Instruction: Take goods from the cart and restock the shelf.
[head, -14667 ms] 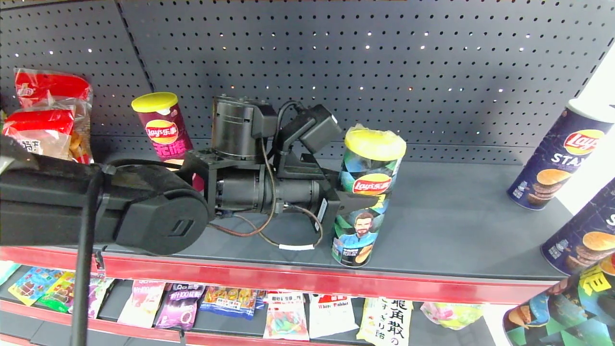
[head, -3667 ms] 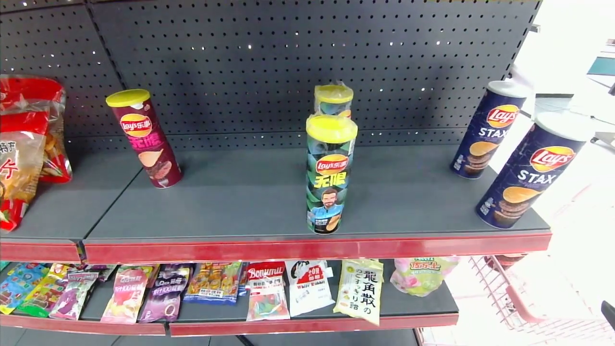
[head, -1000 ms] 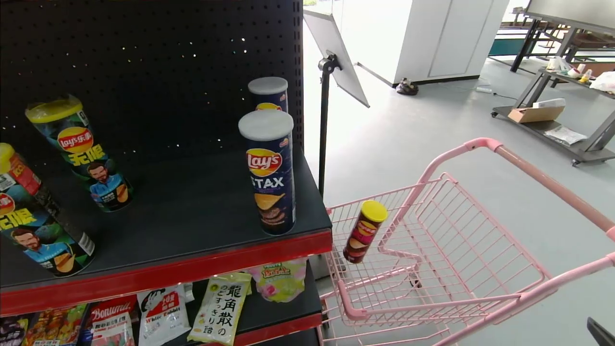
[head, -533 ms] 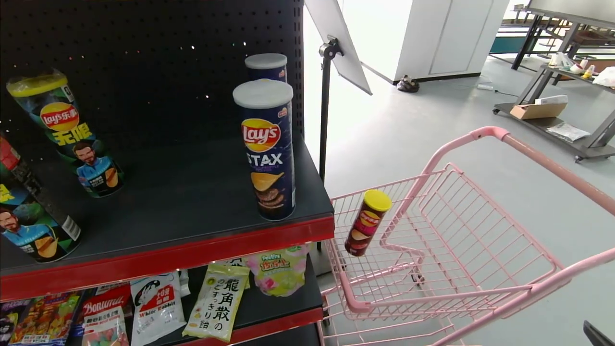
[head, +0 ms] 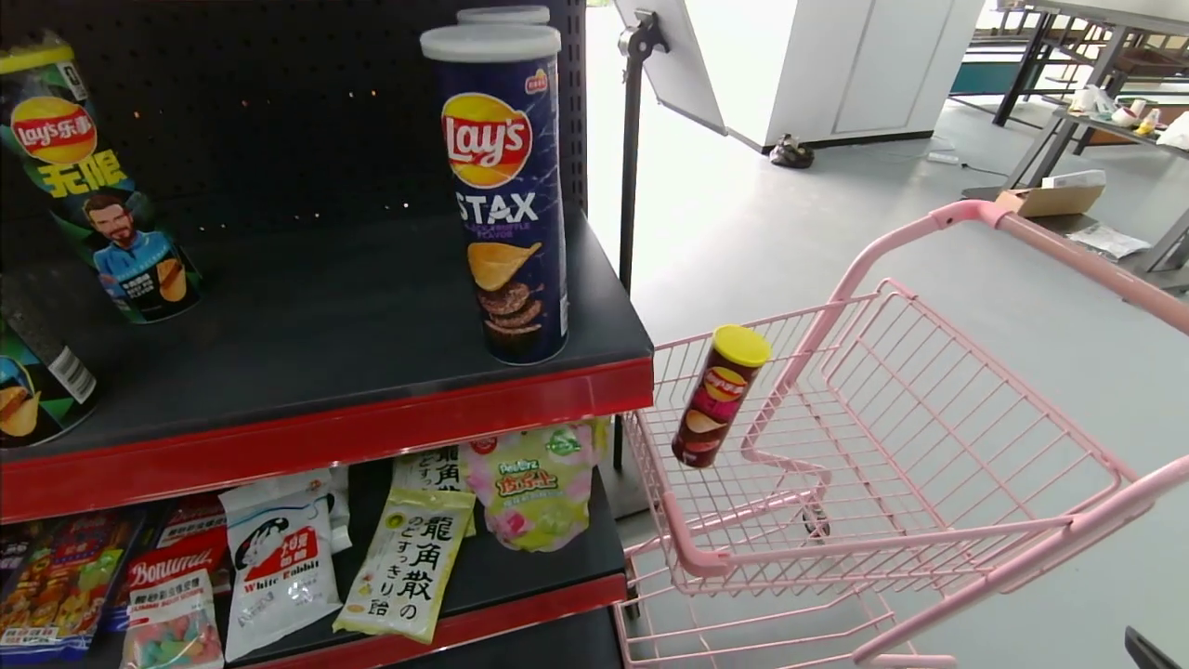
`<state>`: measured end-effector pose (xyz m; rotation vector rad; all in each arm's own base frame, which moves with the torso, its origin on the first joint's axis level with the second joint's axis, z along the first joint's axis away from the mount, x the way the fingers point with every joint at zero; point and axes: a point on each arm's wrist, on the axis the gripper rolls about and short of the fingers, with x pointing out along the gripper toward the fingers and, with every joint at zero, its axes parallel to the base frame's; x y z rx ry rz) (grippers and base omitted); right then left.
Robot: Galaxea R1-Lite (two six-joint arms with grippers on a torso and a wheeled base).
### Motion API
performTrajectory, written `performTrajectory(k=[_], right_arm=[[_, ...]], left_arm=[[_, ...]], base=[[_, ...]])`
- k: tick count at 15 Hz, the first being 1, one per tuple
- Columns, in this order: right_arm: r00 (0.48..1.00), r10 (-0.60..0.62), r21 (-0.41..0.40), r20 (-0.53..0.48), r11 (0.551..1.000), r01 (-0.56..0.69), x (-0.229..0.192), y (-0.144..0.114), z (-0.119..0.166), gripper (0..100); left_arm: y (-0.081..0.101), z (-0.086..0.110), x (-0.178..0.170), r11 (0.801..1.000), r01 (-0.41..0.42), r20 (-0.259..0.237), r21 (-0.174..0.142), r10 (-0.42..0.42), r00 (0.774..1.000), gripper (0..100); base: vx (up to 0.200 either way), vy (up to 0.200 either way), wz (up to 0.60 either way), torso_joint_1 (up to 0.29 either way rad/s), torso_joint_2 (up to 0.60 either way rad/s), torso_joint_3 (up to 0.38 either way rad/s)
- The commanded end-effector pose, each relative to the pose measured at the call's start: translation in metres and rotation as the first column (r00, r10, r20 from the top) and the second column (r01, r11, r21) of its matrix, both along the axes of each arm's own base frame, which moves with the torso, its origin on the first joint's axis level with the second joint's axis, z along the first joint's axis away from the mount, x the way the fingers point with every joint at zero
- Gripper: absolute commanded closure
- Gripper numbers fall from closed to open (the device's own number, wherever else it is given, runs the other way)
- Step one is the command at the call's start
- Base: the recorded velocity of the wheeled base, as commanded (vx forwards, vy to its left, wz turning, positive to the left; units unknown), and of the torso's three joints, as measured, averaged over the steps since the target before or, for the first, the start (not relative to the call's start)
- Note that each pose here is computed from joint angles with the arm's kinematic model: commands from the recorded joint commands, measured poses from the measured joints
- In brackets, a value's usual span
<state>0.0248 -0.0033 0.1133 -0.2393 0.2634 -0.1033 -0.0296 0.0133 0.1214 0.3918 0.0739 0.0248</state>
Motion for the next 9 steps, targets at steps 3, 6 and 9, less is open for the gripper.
performTrajectory(k=[3,6,9], right_arm=[[0.998,-0.005,-0.048,-0.058,0.999,0.002,0.019,-0.002,0.018,0],[0.995,0.068,-0.077,-0.074,0.994,-0.073,0.091,-0.003,0.079,0],[0.970,0.185,0.031,-0.155,0.983,-0.182,0.154,0.018,0.080,0]], left_arm=[[0.000,0.000,0.000,1.000,0.000,-0.002,0.000,0.000,1.000,0],[0.000,0.000,0.001,1.000,0.000,-0.005,0.001,0.000,1.000,0],[0.000,-0.005,0.002,1.000,-0.010,-0.024,0.007,0.010,1.000,0]], base=[[0.000,0.000,0.00,-0.102,0.36,0.258],[0.000,0.000,0.00,-0.016,0.06,0.047],[0.000,0.000,0.00,0.000,0.00,0.000]])
